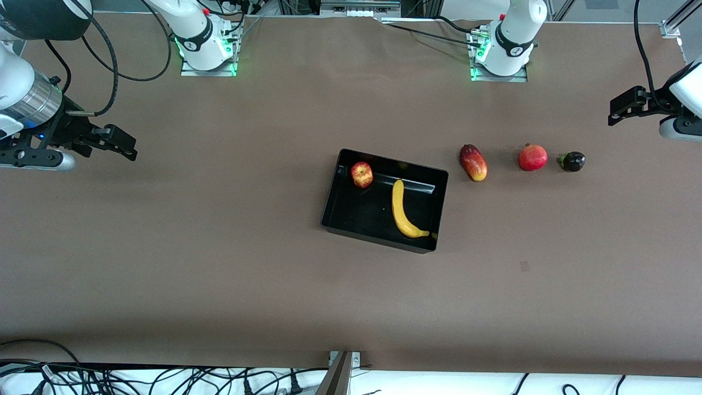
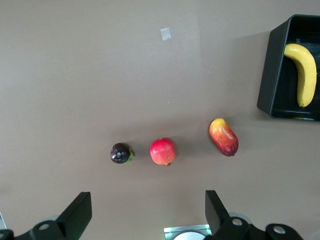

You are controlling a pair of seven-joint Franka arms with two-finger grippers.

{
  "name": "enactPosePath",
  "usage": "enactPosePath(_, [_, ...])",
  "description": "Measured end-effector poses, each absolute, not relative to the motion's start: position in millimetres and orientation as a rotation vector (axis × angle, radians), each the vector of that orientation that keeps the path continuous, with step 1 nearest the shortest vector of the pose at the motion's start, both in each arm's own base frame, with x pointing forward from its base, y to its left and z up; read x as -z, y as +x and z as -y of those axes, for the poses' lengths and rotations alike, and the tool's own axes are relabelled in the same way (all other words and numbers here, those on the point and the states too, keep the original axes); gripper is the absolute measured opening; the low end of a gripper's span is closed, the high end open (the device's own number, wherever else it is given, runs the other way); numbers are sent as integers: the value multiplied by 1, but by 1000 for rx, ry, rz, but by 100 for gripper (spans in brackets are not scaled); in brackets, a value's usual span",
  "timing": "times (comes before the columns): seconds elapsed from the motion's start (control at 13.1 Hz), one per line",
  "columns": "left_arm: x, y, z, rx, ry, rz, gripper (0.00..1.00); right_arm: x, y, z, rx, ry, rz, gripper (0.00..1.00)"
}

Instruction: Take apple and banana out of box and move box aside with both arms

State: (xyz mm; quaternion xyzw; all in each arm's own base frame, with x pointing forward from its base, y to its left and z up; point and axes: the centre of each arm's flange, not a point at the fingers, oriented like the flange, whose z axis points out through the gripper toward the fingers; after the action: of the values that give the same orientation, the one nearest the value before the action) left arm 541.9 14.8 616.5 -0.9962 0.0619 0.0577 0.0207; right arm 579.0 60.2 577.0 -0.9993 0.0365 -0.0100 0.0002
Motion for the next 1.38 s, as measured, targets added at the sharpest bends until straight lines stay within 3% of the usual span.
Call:
enactPosePath(0.92, [-612,544,-15,-168,-3093,-141,100,-577,579,-60,31,-3139,-115,100])
enactPosePath(1.15, [-597,558,19,-93,-3087,201,100,-577,579,-60,32,-3139,-114,100])
enactPosePath(1.38, [-544,580,116,-93,-3035,622,100,-577,579,-60,33,-3138,-114,100])
